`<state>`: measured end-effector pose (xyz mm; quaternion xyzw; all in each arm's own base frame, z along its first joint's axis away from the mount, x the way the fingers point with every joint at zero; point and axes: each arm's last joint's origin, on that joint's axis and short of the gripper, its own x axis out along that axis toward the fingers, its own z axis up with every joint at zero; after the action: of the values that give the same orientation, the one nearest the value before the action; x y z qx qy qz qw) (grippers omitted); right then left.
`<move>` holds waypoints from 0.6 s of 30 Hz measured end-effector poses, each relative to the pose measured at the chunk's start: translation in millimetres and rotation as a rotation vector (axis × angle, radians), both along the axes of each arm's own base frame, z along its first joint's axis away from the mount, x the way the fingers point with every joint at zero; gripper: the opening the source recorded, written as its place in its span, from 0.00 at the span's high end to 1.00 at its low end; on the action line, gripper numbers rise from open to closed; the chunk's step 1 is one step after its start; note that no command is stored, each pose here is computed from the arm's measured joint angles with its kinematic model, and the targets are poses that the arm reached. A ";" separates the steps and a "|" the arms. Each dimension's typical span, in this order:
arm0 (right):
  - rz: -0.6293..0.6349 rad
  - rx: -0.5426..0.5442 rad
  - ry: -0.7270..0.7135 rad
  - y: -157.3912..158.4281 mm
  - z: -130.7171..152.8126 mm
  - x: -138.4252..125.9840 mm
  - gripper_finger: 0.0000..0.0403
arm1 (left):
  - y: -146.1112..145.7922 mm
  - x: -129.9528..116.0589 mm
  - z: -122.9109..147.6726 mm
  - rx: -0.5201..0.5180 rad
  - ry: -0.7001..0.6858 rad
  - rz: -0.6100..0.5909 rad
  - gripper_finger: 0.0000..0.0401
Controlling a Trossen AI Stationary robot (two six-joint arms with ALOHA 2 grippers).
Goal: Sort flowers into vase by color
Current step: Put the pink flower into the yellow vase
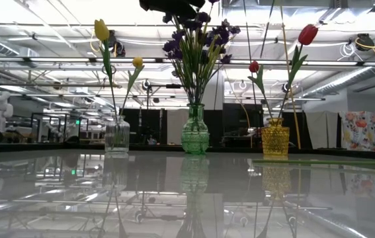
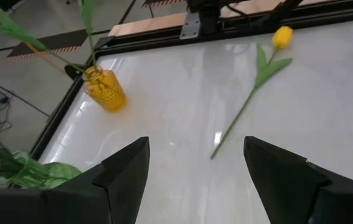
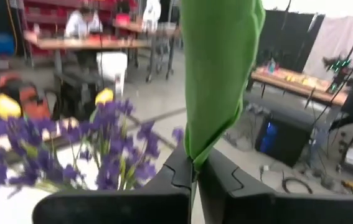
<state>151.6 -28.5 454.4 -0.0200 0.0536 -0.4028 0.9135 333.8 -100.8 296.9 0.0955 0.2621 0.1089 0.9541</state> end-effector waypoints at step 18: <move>-0.161 0.157 0.375 -36.7 -64.1 67.8 1.00 | -4.5 -0.7 0.8 -0.007 -0.010 -0.016 0.33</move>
<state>219.4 -65.2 390.3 -0.0190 0.2553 -0.4583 0.8511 333.1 -105.2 297.7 0.0938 0.2571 0.1009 0.9565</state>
